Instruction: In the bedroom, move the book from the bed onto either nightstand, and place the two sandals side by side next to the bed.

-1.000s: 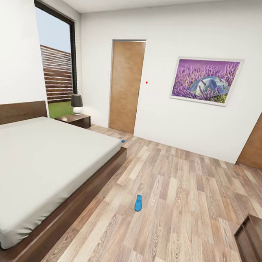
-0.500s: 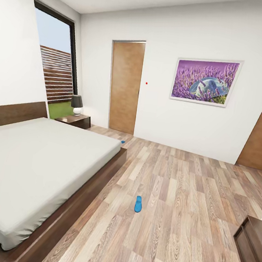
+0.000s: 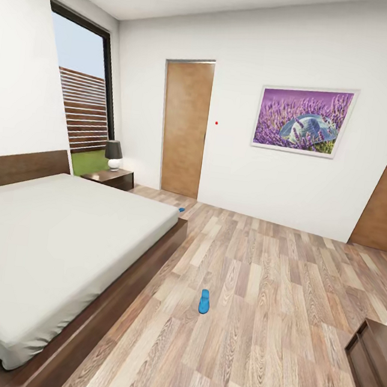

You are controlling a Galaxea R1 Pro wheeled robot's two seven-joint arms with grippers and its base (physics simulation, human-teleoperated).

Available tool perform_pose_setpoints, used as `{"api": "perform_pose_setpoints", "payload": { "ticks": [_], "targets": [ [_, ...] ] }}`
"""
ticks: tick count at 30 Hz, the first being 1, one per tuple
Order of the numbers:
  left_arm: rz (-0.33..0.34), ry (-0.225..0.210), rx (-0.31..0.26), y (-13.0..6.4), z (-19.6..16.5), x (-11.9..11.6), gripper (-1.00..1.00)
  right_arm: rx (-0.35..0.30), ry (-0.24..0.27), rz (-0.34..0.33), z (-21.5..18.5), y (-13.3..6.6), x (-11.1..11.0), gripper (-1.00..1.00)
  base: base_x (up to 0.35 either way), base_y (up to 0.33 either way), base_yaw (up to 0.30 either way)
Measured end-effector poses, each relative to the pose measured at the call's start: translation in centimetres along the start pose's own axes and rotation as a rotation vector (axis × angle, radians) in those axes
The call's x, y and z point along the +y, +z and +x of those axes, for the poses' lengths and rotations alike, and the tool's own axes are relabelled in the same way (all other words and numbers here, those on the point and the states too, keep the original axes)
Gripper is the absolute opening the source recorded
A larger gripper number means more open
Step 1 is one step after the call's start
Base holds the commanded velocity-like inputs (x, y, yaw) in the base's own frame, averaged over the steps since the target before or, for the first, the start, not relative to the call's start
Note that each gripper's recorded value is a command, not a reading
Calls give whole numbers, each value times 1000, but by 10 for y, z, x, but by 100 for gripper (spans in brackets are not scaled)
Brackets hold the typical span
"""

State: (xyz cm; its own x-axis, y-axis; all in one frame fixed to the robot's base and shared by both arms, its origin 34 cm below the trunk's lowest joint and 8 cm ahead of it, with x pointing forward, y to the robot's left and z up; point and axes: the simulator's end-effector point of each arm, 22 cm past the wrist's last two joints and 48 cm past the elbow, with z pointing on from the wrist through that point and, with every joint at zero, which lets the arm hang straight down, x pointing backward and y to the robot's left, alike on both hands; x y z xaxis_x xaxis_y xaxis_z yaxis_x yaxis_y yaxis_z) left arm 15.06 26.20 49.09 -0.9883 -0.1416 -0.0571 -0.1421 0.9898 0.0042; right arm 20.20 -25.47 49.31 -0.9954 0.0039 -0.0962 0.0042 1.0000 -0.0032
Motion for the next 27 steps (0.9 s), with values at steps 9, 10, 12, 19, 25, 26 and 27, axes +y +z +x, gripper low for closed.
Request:
{"api": "perform_pose_setpoints", "payload": {
  "ticks": [9,10,12,19,25,26,27],
  "targets": [
    [0,0,-1,0,0,0,100,0,0,0,0,0,0,100,0,0,0],
    [0,0,0,0,0,0,100,0,0,0,0,0,0,100,0,0,0],
    [0,0,0,0,0,0,100,0,0,0,0,0,0,100,0,0,0],
    [0,0,0,0,0,0,100,0,0,1,0,0,-1,100,13,0,0],
    [0,1,-1,0,0,0,100,-1,1,2,0,0,-1,100,172,0,0],
    [0,1,-1,0,0,0,100,-1,1,2,0,0,-1,100,208,0,0],
    [0,1,-1,0,0,0,100,0,1,2,0,0,-1,100,133,0,0]
  ]
}}
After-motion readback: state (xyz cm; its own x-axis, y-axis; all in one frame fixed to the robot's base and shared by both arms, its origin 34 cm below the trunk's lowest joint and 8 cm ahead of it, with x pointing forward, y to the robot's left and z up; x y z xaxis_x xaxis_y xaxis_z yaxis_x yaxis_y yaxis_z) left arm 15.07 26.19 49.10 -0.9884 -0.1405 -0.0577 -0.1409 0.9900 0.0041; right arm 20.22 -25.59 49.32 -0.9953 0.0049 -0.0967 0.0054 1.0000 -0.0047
